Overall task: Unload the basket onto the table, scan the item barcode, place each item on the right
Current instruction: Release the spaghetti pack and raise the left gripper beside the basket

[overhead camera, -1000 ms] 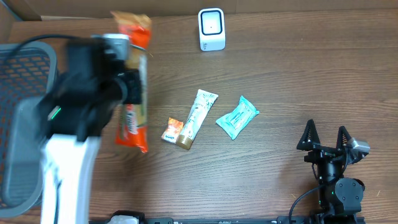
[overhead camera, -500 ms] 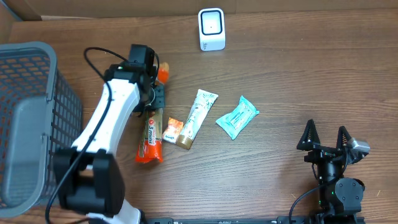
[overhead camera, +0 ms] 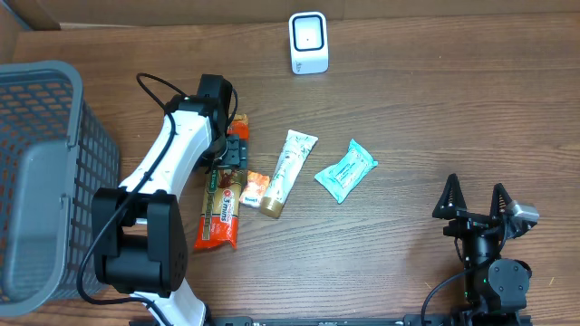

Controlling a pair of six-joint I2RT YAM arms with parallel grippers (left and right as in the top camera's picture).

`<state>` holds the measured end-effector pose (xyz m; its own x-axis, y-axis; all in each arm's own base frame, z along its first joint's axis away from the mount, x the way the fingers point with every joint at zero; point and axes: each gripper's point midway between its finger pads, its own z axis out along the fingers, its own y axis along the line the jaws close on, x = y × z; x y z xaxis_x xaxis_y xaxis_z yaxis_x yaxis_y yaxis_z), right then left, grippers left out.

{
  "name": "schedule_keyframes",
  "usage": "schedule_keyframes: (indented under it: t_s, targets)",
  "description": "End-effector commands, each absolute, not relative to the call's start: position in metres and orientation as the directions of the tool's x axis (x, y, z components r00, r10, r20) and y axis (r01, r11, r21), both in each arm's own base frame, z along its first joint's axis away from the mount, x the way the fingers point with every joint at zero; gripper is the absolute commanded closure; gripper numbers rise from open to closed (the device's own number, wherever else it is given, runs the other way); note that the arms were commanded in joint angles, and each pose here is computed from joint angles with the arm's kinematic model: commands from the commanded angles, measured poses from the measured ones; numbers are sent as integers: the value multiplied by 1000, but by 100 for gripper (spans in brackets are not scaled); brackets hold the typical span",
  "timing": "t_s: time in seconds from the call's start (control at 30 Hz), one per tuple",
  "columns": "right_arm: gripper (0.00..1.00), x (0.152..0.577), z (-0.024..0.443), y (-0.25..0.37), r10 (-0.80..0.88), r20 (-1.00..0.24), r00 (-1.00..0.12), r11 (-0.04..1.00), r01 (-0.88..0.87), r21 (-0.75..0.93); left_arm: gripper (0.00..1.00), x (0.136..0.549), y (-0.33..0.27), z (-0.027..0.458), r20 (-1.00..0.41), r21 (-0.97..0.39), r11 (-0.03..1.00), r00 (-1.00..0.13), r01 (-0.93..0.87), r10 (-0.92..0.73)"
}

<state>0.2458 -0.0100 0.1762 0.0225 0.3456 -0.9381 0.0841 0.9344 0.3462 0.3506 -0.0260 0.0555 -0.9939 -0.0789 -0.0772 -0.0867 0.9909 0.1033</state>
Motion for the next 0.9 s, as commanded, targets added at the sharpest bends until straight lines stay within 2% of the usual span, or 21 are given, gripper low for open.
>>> schedule_keyframes:
  t_s: [0.0, 0.13, 0.3, 0.57, 0.7, 0.87]
  targets:
    - [0, 246, 175, -11, 347, -937, 31, 933, 90, 349, 0, 362, -27, 69, -128, 111, 989, -988, -99, -85]
    - [0, 246, 175, -11, 347, -937, 31, 933, 90, 349, 0, 379, -30, 106, -209, 85, 991, -974, -107, -87]
    - [0, 246, 175, -11, 347, -937, 31, 933, 90, 349, 0, 391, -32, 185, -366, 48, 994, -928, -100, -75]
    - [0, 246, 175, -11, 347, -937, 30, 933, 91, 349, 0, 362, -15, 303, -621, -7, 991, -777, -133, -109]
    - [0, 246, 175, -11, 347, -937, 31, 933, 90, 349, 0, 338, 10, 330, -671, -24, 980, -723, -198, -162]
    - [0, 246, 175, -11, 347, -937, 31, 933, 90, 349, 1, 313, 48, 332, -653, -15, 951, -717, -309, -244]
